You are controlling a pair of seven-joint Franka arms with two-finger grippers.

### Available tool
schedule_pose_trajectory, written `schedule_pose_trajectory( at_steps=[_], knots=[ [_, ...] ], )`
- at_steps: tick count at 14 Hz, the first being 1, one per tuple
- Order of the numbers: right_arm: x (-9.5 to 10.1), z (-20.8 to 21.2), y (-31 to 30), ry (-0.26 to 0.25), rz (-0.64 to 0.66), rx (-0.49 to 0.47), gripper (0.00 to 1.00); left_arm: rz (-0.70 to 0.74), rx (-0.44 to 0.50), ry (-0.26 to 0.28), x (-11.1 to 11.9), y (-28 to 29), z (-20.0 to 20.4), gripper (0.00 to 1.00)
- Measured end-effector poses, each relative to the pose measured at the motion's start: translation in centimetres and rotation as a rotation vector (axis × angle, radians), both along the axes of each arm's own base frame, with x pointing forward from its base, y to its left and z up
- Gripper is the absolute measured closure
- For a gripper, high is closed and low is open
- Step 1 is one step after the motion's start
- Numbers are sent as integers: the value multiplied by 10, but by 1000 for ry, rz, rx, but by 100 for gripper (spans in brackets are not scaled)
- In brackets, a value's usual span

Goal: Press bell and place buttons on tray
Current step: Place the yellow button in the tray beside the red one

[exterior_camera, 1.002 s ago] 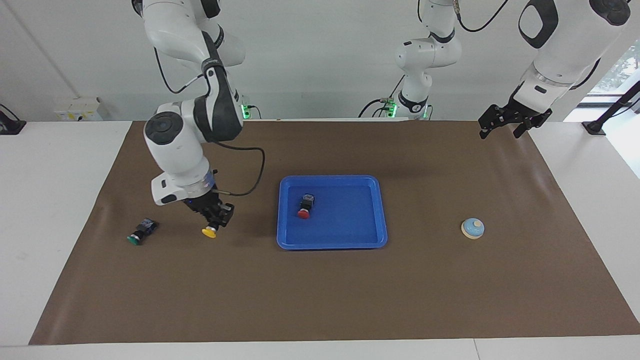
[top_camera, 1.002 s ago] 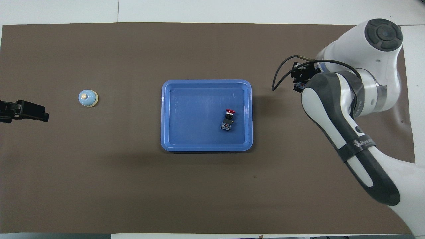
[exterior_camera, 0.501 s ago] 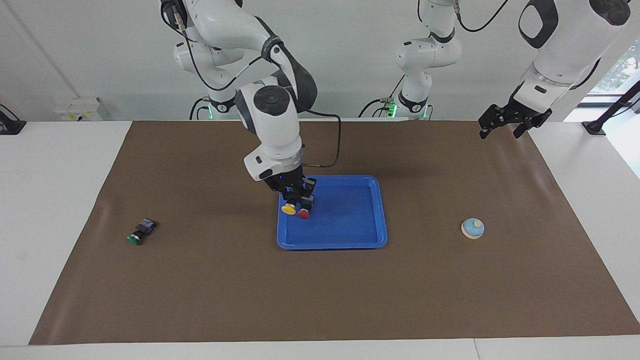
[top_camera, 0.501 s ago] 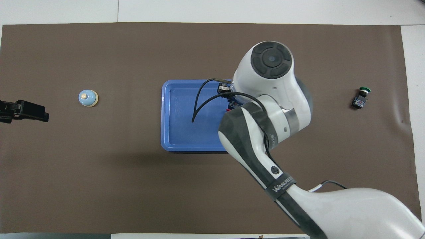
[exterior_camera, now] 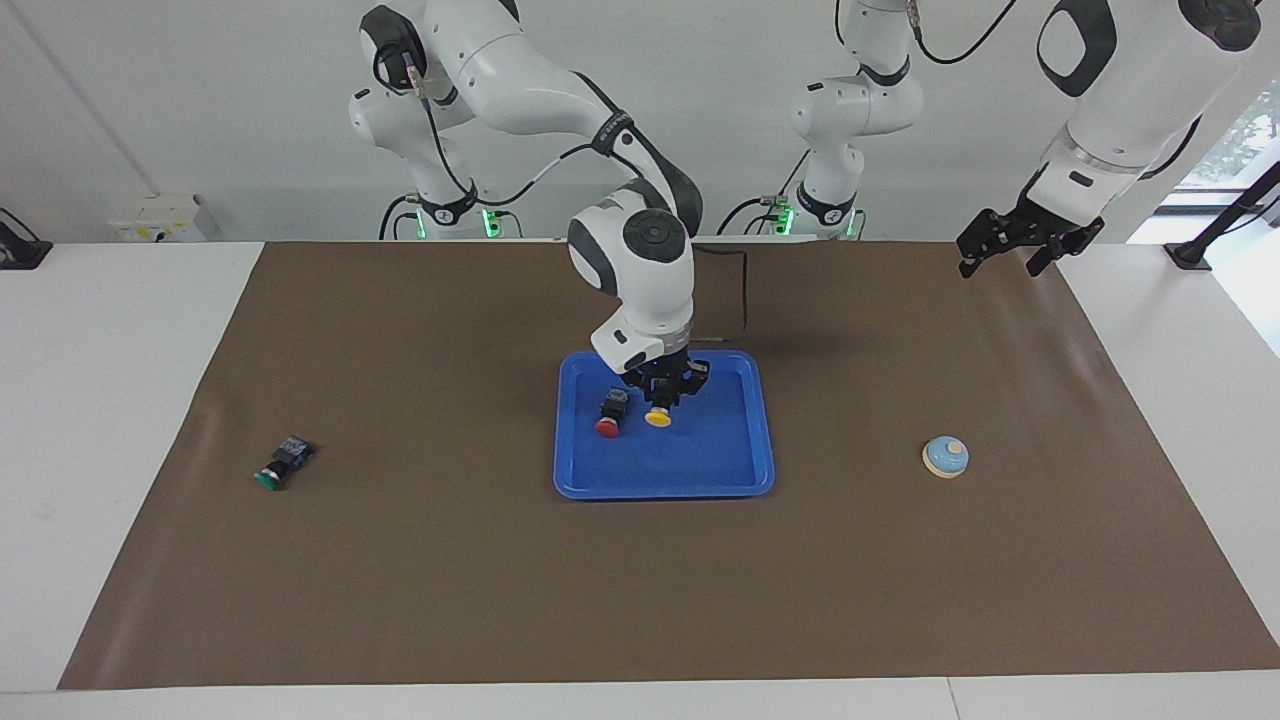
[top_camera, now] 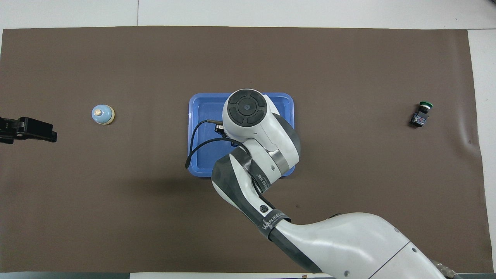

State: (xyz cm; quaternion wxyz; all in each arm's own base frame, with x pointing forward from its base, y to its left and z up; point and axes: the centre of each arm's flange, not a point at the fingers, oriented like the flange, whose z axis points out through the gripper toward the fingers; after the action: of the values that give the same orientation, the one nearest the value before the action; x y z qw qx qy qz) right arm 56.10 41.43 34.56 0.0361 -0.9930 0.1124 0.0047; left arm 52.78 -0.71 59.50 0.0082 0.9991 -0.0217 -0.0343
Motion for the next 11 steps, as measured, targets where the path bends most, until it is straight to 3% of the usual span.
schedule_pose_trajectory(
  at_steps=[9, 10, 11],
  knots=[
    [-9, -38, 8, -14, 16, 8, 56, 0, 0, 0, 0, 0, 0, 0],
    [-11, -40, 8, -17, 18, 10, 51, 0, 0, 0, 0, 0, 0, 0],
    [-13, -43, 10, -19, 18, 12, 40, 0, 0, 0, 0, 0, 0, 0]
  ],
)
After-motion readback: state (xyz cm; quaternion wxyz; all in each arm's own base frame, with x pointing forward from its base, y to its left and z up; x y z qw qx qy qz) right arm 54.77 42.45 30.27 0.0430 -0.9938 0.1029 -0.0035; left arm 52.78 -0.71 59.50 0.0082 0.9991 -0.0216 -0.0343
